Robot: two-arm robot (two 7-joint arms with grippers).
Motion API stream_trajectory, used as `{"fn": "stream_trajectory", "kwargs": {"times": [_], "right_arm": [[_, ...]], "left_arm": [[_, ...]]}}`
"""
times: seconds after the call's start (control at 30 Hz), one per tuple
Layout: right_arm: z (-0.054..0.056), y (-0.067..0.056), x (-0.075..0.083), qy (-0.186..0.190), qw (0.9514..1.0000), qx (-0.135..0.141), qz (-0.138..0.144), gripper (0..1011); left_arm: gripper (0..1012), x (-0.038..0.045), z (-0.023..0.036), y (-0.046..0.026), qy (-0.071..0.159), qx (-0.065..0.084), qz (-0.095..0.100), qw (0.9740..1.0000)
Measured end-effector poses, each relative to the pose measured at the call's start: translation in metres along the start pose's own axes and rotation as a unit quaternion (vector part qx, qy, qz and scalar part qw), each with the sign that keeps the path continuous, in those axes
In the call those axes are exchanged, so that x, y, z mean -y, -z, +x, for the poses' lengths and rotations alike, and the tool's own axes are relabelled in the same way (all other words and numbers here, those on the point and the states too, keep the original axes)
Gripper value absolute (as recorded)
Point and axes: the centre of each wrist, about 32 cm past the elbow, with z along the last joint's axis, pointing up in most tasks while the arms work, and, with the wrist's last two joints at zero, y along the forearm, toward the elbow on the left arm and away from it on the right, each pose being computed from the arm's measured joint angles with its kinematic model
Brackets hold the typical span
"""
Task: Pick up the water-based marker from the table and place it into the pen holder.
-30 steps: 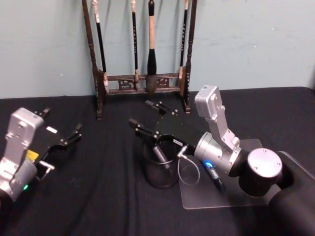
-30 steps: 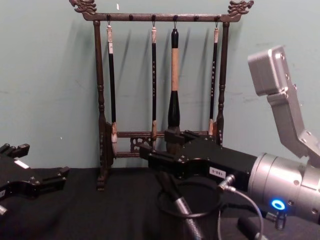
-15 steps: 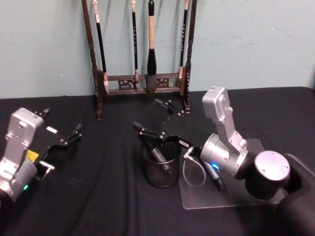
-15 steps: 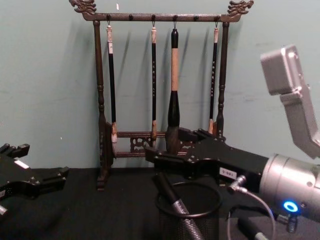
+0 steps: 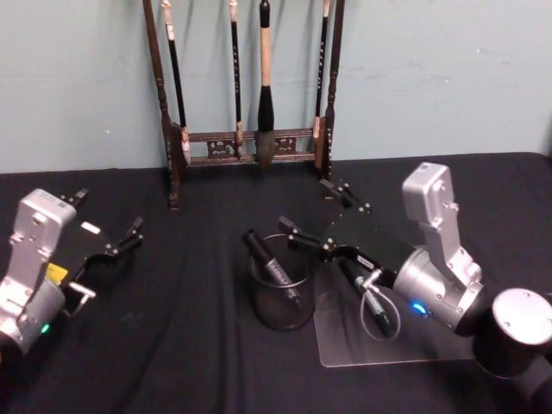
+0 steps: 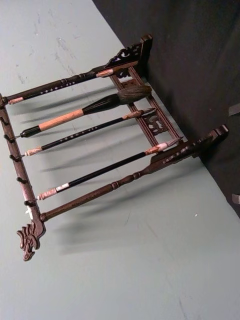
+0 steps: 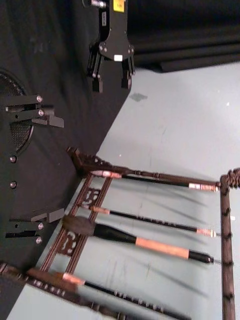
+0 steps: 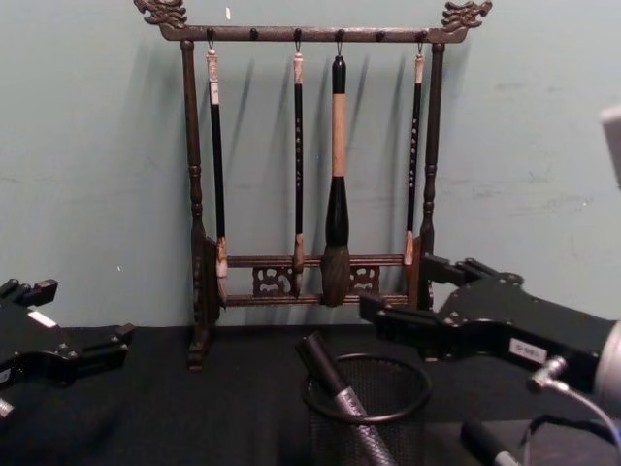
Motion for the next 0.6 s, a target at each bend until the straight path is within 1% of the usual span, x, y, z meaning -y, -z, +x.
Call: {"fn": "stream_trajectory", "kwargs": {"times": [0.03, 0.13, 0.17, 0.3, 0.43, 0.6], "right_arm": [[0.0, 0.0, 0.007, 0.013, 0.9999, -0.001, 0.0, 1002], [0.0, 0.001, 0.01, 0.02, 0.9998, -0.002, 0.0, 1002], [-0.001, 0.0, 0.014, 0.031, 0.9995, -0.004, 0.0, 1002], [-0.004, -0.001, 0.022, 0.059, 0.9982, 0.001, -0.008, 1002], [-0.005, -0.002, 0.026, 0.072, 0.9973, -0.001, -0.015, 1002], [-0.008, -0.006, 0.031, 0.093, 0.9949, -0.012, -0.036, 1002]], "left_arm": [[1009, 0.0, 0.0, 0.0, 0.0, 0.0, 0.0, 1.0], [1009, 0.0, 0.0, 0.0, 0.0, 0.0, 0.0, 1.0], [1009, 0.0, 0.0, 0.0, 0.0, 0.0, 0.0, 1.0], [1009, 0.0, 0.0, 0.0, 0.0, 0.0, 0.0, 1.0], [1009, 0.0, 0.0, 0.0, 0.0, 0.0, 0.0, 1.0], [1009, 0.0, 0.0, 0.0, 0.0, 0.0, 0.0, 1.0]]}}
